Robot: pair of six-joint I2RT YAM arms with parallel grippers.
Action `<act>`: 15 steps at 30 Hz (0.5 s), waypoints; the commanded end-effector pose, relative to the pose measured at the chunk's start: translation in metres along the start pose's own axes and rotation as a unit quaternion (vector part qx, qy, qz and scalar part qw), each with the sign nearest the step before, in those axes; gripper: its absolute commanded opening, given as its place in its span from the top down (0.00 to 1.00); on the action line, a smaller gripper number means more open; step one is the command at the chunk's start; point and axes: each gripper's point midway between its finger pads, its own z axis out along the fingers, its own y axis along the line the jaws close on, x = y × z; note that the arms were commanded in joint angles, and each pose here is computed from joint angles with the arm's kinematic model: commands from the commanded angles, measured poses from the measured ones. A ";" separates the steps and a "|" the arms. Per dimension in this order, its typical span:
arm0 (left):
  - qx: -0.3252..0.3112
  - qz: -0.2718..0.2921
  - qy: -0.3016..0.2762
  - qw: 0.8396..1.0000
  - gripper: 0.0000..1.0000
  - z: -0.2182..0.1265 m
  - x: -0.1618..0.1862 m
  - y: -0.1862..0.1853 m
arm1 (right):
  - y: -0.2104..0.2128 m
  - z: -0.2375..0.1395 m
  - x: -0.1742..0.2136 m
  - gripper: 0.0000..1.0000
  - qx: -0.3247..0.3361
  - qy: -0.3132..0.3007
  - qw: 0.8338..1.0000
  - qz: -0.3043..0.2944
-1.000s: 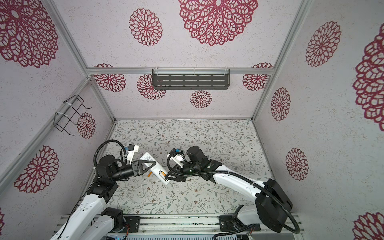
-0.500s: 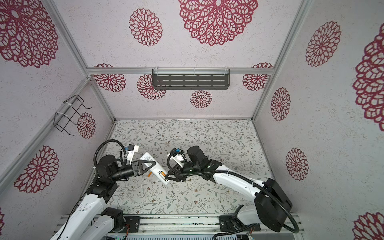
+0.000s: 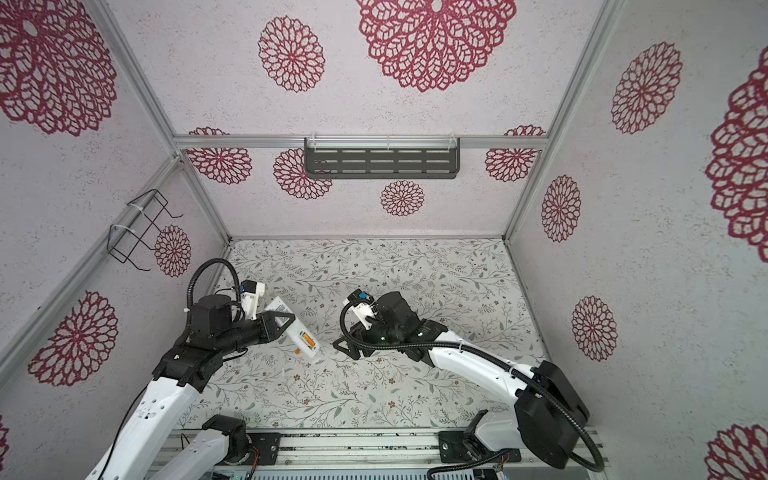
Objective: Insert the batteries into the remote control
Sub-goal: 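Move the right gripper away from the remote toward the second orange battery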
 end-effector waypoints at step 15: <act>-0.356 0.076 -0.016 0.931 1.00 -0.045 -0.026 0.109 | -0.007 0.098 -0.001 0.05 0.178 0.075 0.980 0.036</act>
